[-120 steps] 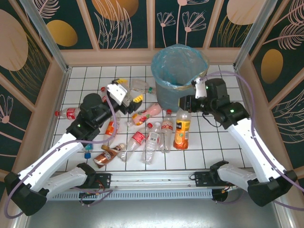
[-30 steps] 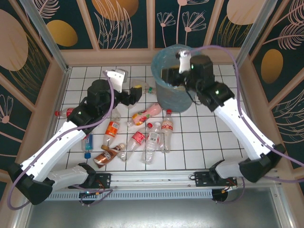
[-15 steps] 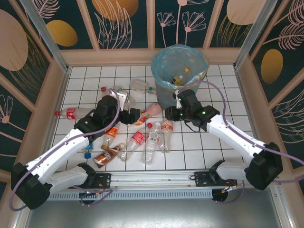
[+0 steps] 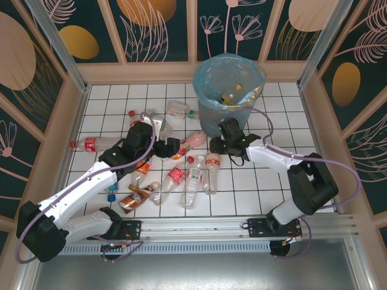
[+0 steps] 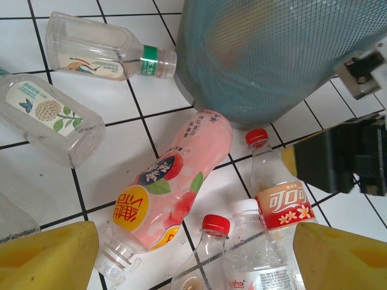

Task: Put the plastic bottles in the bin

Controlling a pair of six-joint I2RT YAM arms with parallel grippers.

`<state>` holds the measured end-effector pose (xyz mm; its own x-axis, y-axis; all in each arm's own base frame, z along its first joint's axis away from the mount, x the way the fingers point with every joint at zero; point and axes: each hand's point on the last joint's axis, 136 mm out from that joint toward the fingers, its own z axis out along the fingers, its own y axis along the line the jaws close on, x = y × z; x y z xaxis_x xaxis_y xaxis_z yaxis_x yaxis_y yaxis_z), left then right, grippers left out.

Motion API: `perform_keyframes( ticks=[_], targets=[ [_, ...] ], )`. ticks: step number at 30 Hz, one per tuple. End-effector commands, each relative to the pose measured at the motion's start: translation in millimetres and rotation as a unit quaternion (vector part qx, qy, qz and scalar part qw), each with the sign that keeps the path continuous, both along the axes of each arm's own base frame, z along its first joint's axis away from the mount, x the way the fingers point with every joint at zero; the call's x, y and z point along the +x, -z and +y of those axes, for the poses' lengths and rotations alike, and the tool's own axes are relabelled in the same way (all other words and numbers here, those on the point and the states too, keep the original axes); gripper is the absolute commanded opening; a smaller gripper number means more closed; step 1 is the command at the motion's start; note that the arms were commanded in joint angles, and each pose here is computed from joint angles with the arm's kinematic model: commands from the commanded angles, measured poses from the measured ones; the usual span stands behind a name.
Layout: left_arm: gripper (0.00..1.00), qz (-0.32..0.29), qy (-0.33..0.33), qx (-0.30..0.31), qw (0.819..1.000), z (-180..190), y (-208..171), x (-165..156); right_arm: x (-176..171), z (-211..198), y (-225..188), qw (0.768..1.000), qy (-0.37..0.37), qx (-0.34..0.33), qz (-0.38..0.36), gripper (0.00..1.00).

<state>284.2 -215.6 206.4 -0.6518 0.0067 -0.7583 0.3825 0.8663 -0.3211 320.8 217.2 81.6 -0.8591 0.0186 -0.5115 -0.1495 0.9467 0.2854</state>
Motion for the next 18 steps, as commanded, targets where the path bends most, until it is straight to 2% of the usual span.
perform_keyframes(
  ticks=[1,18],
  targets=[
    [0.84,0.0,0.001,-0.01,1.0,-2.9,1.4,-0.3,22.0,-1.0,3.1,0.999,0.029,0.014,-0.027,0.49],
    [0.84,-0.011,-0.004,-0.012,1.0,1.3,3.2,-1.9,42.7,5.2,38.4,0.999,0.034,-0.006,-0.009,0.55]
  ],
)
